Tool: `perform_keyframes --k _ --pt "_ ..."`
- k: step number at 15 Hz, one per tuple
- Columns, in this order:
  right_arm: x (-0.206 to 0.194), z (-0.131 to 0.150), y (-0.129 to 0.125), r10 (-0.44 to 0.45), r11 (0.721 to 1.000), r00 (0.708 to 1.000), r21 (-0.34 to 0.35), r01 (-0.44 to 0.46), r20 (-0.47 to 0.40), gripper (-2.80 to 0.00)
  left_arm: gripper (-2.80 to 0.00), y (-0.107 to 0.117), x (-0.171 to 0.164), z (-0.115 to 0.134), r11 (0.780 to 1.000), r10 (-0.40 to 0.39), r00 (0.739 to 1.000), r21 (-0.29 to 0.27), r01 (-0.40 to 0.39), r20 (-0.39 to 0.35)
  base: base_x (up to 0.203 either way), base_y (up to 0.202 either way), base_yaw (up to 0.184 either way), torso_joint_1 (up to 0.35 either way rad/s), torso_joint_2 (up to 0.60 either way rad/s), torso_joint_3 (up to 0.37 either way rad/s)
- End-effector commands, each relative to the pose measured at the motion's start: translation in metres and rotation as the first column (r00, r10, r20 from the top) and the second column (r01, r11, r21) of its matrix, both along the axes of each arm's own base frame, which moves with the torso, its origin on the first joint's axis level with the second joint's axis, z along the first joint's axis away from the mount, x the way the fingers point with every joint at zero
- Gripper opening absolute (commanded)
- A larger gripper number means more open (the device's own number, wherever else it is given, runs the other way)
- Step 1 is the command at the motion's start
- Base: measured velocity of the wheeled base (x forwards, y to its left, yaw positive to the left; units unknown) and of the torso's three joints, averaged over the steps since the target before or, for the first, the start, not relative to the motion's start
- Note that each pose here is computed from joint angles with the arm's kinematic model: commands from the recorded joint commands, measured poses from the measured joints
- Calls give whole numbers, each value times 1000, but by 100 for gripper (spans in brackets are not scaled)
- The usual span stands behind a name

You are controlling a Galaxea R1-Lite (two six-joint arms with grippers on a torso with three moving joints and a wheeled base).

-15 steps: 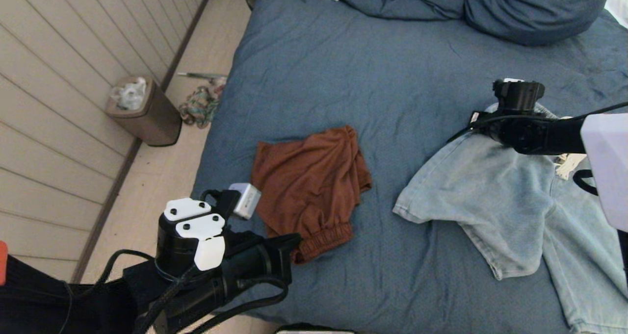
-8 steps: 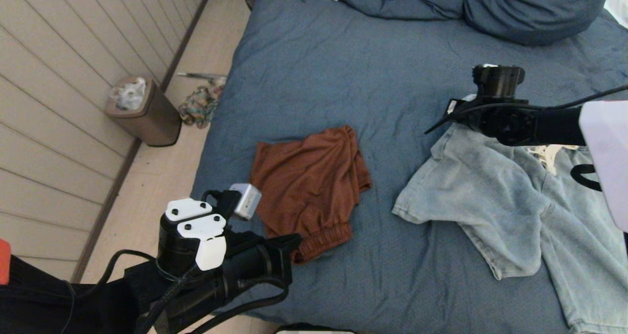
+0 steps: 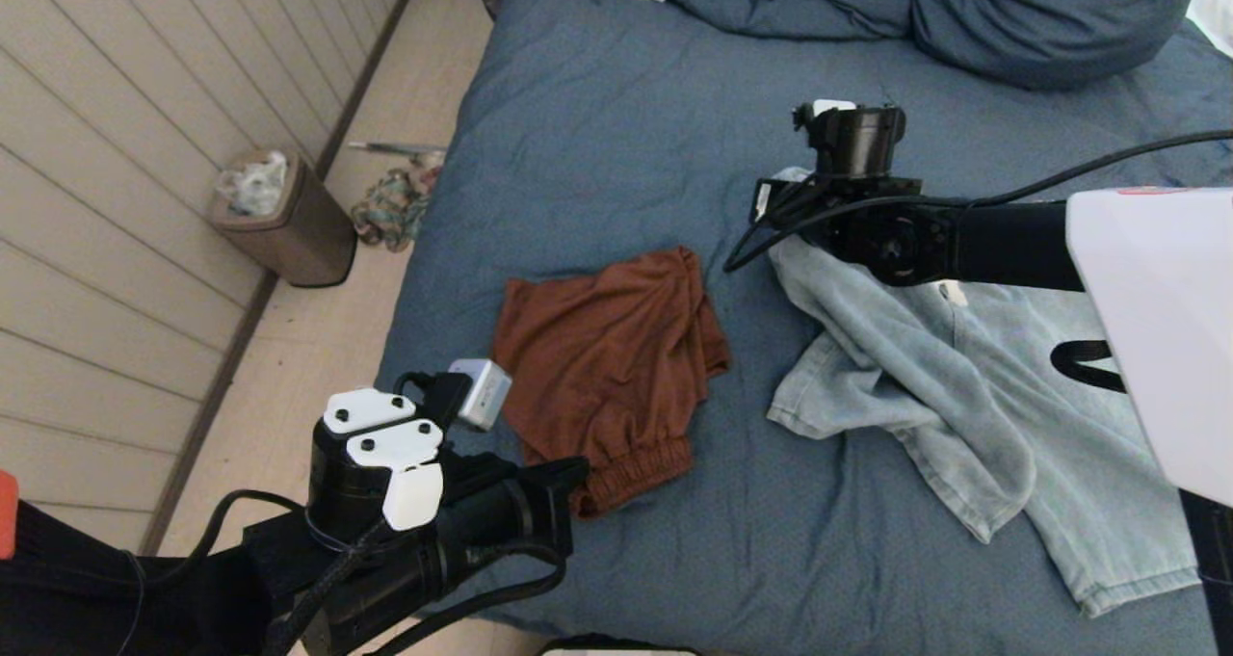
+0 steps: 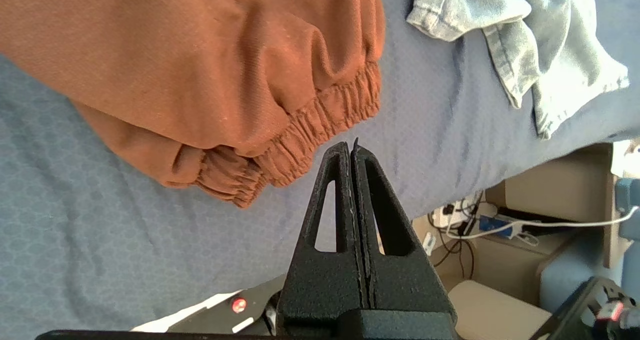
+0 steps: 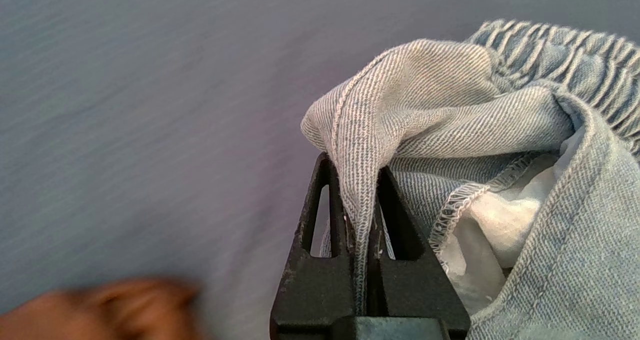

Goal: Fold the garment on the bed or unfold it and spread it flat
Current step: Fold the blue shorts

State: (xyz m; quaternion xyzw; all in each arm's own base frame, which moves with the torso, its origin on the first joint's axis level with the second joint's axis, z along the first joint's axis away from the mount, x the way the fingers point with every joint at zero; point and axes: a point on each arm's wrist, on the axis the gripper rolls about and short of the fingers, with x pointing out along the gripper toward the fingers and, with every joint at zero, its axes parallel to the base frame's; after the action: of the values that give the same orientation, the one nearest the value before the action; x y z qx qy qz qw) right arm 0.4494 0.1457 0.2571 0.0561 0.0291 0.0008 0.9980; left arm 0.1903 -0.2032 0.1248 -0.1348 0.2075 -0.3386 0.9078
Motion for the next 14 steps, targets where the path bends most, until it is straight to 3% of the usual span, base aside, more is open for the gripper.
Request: perform_keyframes --k 1,4,5,11,14 --pt "-4 -9 27 49 998 999 -29 -49 -16 -280 -280 0 0 1 1000 3 1000 -6 -3 3 0 0 0 0 0 0" --pt "-3 -11 26 34 998 999 -48 -34 -20 -280 -280 -1 1 -1 1000 1 1000 -2 -1 -1 0 0 0 0 0 0" --pt "-2 -10 23 25 998 1000 -56 -26 -18 0 -280 -1 1 -1 1000 1 1000 -1 -1 -2 0 0 0 0 0 0" --pt "-18 10 15 20 999 1000 -45 -20 -5 0 -280 1 -1 1 1000 -1 1000 8 1 -1 0 0 0 0 0 0" --pt "-56 33 2 24 999 999 -29 -25 -37 0 -280 5 -4 11 1000 1 1000 -3 -1 10 0 0 0 0 0 0"
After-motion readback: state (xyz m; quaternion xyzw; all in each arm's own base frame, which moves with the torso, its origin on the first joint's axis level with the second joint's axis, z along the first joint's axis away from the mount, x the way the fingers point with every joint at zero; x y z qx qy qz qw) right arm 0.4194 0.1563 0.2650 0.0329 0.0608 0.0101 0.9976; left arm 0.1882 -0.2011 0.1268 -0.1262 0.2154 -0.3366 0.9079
